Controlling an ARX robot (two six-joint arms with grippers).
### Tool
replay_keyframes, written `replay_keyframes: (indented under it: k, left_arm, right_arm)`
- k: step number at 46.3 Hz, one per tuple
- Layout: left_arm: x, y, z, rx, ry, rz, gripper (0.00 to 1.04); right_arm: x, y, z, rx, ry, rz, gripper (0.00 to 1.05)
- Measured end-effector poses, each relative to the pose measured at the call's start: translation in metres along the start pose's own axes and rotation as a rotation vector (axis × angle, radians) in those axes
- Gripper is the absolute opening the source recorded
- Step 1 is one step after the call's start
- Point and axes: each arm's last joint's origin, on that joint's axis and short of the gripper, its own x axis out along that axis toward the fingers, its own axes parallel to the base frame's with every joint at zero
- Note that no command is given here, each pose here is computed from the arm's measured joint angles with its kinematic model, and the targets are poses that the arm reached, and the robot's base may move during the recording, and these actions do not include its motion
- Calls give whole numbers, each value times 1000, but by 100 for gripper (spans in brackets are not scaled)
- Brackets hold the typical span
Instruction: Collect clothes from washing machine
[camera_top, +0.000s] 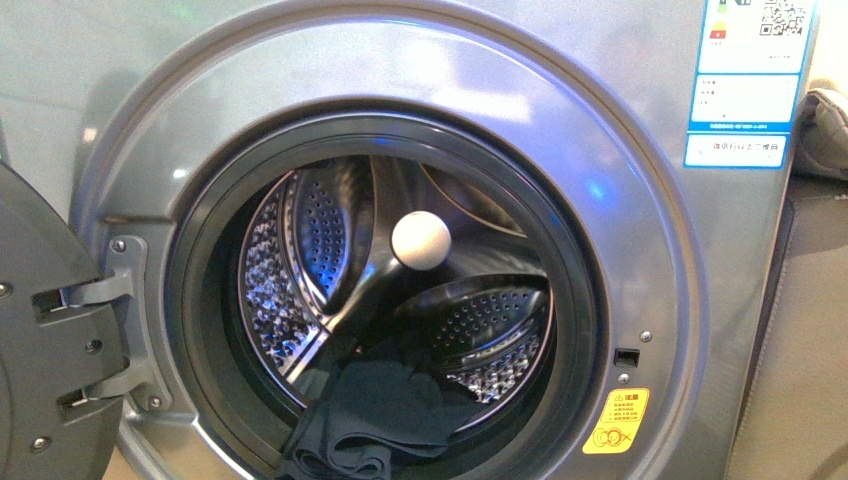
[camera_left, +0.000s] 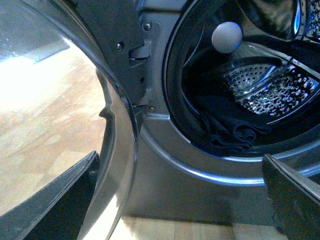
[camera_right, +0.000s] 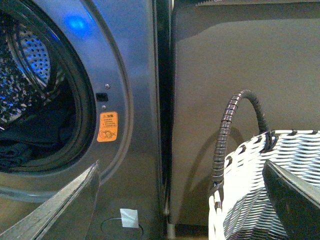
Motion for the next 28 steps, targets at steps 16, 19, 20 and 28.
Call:
replay_keyframes:
  k: [16, 19, 20, 28]
  left_arm:
    - [0, 0, 0, -3, 3, -2, 98]
    - [1, 1, -1, -51, 43, -107, 98]
    - [1, 1, -1, -68, 55, -147, 98]
    - [8, 2, 19, -105, 39, -249, 98]
  right_arm:
    - [0, 0, 0, 0, 0, 0, 97]
    - [0, 0, 0, 0, 0, 0, 97]
    - [0, 0, 0, 0, 0, 0, 97]
    - [0, 0, 0, 0, 0, 0, 97]
